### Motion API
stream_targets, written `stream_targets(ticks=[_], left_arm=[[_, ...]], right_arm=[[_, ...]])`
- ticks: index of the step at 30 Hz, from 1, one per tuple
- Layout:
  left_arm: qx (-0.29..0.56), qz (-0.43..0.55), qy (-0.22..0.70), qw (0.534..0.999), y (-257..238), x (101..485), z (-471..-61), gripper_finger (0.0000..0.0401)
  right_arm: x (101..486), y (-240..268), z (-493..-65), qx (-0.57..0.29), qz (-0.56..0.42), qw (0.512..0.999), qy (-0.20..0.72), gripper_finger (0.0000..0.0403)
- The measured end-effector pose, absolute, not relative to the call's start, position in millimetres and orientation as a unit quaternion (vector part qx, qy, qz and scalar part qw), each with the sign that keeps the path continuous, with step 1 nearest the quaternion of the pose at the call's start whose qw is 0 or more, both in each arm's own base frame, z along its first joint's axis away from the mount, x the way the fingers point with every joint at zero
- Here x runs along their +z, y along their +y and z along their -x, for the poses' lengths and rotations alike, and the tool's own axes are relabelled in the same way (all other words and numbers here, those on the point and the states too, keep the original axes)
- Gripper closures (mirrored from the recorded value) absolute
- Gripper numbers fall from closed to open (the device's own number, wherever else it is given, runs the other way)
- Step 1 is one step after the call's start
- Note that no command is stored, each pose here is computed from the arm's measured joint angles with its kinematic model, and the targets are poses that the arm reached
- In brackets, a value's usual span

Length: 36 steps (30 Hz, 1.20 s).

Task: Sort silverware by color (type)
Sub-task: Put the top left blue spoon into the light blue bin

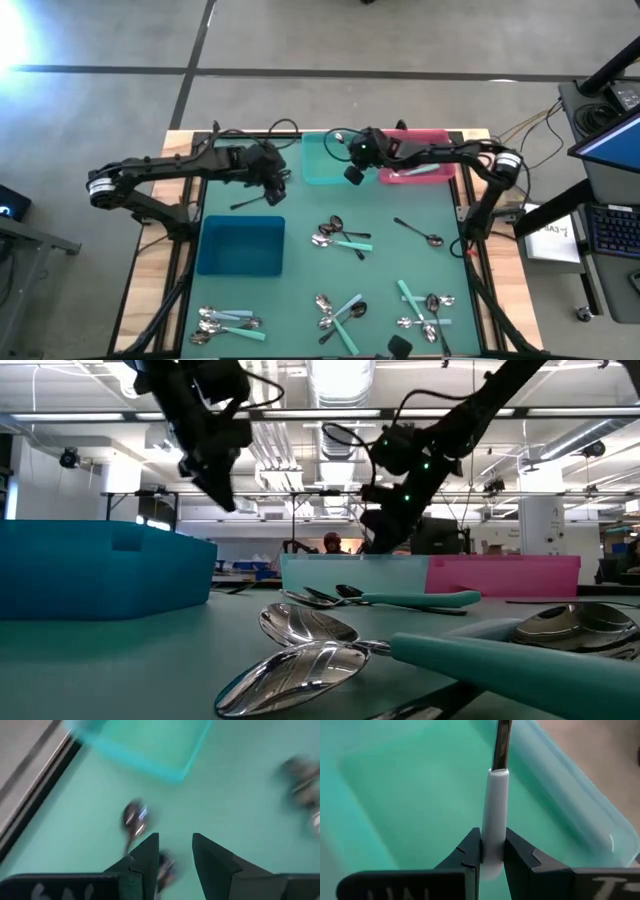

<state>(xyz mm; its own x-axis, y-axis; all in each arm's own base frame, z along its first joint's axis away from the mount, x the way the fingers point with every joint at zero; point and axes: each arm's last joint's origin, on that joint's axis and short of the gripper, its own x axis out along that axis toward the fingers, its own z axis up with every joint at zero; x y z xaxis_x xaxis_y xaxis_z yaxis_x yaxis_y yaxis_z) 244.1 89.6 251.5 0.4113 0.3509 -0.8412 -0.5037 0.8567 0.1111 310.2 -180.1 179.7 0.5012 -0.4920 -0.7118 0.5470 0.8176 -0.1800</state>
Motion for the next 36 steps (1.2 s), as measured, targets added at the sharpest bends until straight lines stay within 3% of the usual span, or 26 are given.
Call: stream_targets(ticks=[5,12,16,27,36], left_arm=[[0.281,0.082,0.537,0.791,88,244,-231,0.0298],[0.288,0.089,0.556,0.775,91,226,-223,0.0298],[0.302,0.1,0.558,0.766,97,212,-216,0.0298],[0.328,0.139,0.522,0.775,122,176,-197,0.0298],[0.315,0.138,0.548,0.762,125,156,-191,0.0298]], right_arm=[[181,-181,-314,-0.299,-0.034,0.869,0.393,0.0348],[204,-177,-307,-0.308,-0.042,0.876,0.369,0.0232],[216,-171,-299,-0.308,-0.053,0.874,0.373,0.0203],[243,-149,-292,-0.289,-0.047,0.887,0.357,0.0208],[246,-146,-292,-0.288,-0.049,0.89,0.351,0.0207]])
